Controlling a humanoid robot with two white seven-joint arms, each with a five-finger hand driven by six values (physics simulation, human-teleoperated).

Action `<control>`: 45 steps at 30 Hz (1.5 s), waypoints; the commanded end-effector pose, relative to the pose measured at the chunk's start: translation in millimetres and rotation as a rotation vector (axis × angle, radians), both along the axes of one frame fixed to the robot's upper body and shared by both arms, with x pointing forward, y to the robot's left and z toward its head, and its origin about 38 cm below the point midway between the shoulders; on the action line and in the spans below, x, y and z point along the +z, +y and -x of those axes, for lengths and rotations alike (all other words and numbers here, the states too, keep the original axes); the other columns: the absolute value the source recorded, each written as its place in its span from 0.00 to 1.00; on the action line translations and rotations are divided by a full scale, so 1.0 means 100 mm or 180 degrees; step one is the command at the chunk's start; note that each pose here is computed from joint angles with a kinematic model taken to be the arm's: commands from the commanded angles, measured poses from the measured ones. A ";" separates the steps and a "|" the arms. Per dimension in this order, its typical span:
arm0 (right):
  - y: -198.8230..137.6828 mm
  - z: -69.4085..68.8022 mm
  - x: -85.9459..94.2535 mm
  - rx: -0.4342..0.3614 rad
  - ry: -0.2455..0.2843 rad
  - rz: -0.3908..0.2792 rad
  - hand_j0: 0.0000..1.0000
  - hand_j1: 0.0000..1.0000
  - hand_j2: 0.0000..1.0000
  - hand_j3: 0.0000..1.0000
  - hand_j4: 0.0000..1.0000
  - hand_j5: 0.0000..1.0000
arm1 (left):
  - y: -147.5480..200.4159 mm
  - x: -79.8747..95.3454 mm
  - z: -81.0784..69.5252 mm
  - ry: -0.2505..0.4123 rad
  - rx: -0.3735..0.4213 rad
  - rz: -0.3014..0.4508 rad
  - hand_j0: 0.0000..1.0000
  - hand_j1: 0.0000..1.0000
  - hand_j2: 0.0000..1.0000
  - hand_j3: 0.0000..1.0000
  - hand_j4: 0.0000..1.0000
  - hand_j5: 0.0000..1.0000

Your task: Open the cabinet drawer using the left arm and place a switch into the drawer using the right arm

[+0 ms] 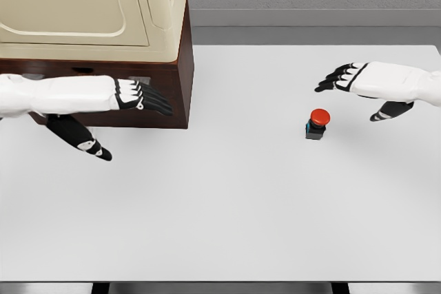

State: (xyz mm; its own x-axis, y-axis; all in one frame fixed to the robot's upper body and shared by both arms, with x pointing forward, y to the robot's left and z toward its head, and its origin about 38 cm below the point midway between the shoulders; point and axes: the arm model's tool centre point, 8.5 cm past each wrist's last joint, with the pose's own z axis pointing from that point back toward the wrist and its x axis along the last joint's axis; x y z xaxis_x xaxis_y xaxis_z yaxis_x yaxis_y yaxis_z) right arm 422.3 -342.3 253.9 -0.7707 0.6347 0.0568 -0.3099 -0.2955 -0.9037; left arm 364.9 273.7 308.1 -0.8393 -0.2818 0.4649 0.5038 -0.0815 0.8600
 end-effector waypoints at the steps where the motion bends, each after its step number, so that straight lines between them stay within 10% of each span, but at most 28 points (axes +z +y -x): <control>1: 0.01 -0.01 -0.01 -0.0010 0.0007 -0.0019 1.00 1.00 1.00 1.00 1.00 1.00 | 0.03 -0.02 0.01 0.0114 0.0031 0.0059 1.00 1.00 1.00 1.00 1.00 1.00; 10: 0.10 -0.11 -0.15 -0.0032 0.0089 -0.0172 1.00 1.00 1.00 1.00 1.00 1.00 | 0.17 0.03 0.03 0.0095 0.0161 0.0045 1.00 1.00 1.00 1.00 1.00 1.00; 13: 0.28 -0.09 -0.28 0.0107 0.0190 -0.0164 1.00 1.00 1.00 1.00 1.00 1.00 | 0.19 0.30 -0.07 -0.0189 0.0448 0.0595 1.00 1.00 1.00 1.00 1.00 1.00; 19: 0.44 -0.07 -0.43 0.0220 0.0300 -0.0156 1.00 1.00 1.00 1.00 1.00 1.00 | 0.31 0.22 0.00 0.0048 0.0465 0.0482 1.00 1.00 1.00 1.00 1.00 1.00; 22: 0.51 -0.07 -0.51 0.0267 0.0366 -0.0121 1.00 1.00 1.00 1.00 1.00 1.00 | 0.47 0.14 -0.10 0.0455 0.0948 -0.0140 1.00 1.00 1.00 1.00 1.00 1.00; 34: 0.35 -0.17 -0.70 0.0049 0.0493 -0.0086 0.86 0.86 0.86 0.86 0.86 0.86 | 0.52 0.21 -0.23 0.0732 0.1400 0.0208 1.00 1.00 1.00 1.00 1.00 1.00; 45: 0.35 -0.23 -0.75 -0.0013 0.0534 -0.0122 0.72 0.72 0.72 0.72 0.72 0.72 | 0.55 0.05 -0.22 0.1123 0.1408 -0.0003 1.00 1.00 1.00 1.00 1.00 1.00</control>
